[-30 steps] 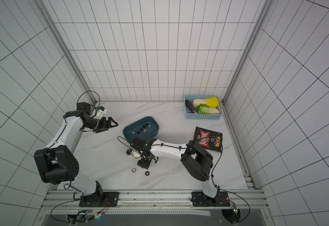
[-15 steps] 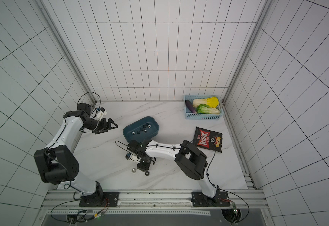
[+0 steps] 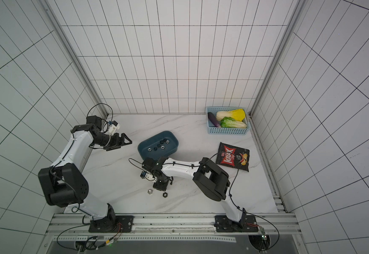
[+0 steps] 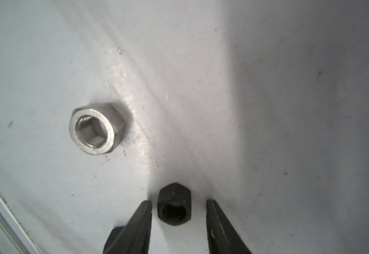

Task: Put the nuts on the desktop into the storage box
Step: Pick up the nut from the center of the board.

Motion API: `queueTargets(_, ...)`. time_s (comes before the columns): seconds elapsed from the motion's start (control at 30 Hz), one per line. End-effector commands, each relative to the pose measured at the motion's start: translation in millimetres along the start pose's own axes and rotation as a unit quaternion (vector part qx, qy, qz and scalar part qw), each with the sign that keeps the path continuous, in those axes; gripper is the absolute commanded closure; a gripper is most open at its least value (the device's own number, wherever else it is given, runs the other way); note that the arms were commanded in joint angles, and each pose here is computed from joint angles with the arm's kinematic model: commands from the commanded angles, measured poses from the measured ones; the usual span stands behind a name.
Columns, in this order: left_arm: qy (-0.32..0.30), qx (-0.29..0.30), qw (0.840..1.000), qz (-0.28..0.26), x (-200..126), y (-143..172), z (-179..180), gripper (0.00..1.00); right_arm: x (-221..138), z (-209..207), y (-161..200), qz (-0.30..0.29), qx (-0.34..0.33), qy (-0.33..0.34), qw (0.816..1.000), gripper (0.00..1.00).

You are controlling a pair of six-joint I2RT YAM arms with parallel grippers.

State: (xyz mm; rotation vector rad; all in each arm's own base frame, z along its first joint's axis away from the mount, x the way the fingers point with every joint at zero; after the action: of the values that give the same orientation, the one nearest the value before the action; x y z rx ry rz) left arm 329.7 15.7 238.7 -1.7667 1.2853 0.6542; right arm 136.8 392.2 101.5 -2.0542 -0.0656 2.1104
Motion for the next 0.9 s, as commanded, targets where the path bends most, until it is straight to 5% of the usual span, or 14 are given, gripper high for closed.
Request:
queueTargets(0.0,0.008,0.015,1.0,-0.015,-5.1,-0.7,-3.7,0.05,3.2,-1.7,-7.0,-0.004,-0.009,0.012,1.0,0.56)
queueTargets(0.17,0.019,0.016,1.0,-0.015,-5.1,-0.1,-5.6,0.05,4.8,-3.1,-7.5,-0.007,-0.009,0.019,1.0,0.57)
queueTargets(0.33,0.028,0.015,0.999,-0.012,-4.3,0.4,-6.5,0.05,5.5,-3.7,-6.7,-0.009,-0.008,0.02,1.0,0.72)
queueTargets(0.53,0.038,0.018,0.999,-0.012,-5.5,0.8,-9.3,0.05,1.2,-4.1,-2.3,-0.008,-0.003,0.03,1.0,0.77)
queueTargets(0.87,0.124,0.038,0.992,-0.001,-2.0,5.9,-37.7,0.05,-65.6,-33.9,15.0,-0.183,0.063,0.115,0.974,0.77)
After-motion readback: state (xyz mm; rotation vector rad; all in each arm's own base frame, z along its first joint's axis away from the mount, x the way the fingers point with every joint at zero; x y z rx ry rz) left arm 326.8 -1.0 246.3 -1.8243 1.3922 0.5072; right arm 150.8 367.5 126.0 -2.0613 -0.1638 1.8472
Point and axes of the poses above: each gripper's point midway between its finger pads, its own x axis out along the fingers, its own z axis along the line the jaws close on, y = z × x, the point moved 8 cm from there along -x, back along the fingers
